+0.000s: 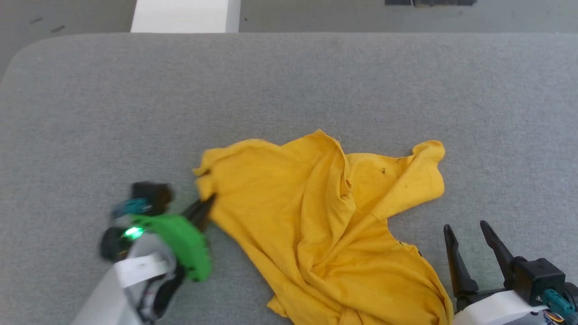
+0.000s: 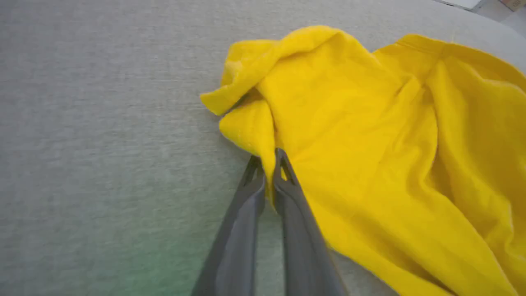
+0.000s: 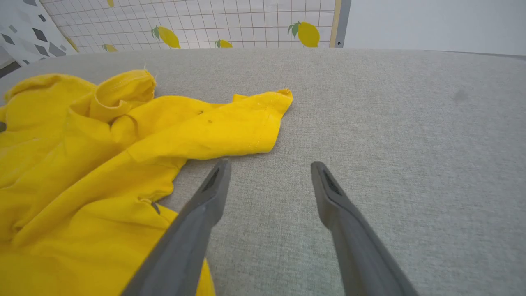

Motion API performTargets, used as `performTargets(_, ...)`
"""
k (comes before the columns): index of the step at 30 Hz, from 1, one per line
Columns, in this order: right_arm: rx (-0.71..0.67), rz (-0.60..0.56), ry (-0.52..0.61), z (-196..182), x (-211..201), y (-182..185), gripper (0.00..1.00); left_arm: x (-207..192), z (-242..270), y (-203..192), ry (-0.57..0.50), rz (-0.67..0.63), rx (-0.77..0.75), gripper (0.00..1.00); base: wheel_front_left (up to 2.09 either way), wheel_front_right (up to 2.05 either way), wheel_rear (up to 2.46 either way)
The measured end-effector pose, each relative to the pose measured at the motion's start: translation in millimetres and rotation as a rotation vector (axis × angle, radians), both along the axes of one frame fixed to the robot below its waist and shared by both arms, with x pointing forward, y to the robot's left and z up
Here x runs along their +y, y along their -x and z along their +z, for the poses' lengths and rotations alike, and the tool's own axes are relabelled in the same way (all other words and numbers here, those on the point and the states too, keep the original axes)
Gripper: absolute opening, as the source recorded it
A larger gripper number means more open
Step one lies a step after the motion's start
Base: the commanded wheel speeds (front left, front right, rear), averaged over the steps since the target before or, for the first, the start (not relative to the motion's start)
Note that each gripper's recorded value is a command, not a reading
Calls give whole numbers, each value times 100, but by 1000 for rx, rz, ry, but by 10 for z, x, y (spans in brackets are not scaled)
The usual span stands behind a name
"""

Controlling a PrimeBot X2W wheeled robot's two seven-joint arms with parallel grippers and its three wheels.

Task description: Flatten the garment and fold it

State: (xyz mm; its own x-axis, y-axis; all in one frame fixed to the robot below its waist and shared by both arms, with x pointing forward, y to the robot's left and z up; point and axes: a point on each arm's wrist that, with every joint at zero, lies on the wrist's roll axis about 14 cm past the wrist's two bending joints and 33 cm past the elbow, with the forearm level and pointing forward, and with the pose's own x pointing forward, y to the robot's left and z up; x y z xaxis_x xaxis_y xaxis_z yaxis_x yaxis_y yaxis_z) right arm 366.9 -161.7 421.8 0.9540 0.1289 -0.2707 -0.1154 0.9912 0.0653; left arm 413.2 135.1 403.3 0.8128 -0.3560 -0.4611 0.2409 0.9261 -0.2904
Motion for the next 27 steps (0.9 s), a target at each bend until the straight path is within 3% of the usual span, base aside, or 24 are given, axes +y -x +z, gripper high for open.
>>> performTargets(6,-4,29,4,43,77,1,100,745,-8,405,-37,223,30,0,0,0,0)
performTargets(15,10,90,3,40,262,-44,100,806,-129,911,38,356,104,0,0,0,0)
performTargets(16,9,95,2,46,278,-47,100,827,-92,897,40,376,78,78,0,0,0)
performTargets(17,6,98,2,55,286,-49,100,848,-58,883,41,394,54,100,0,0,0)
performTargets(21,-1,107,2,96,317,-49,100,901,211,775,72,444,-88,100,0,0,0)
performTargets(27,-14,101,6,151,294,-25,100,1097,884,590,70,517,-421,100,0,0,0)
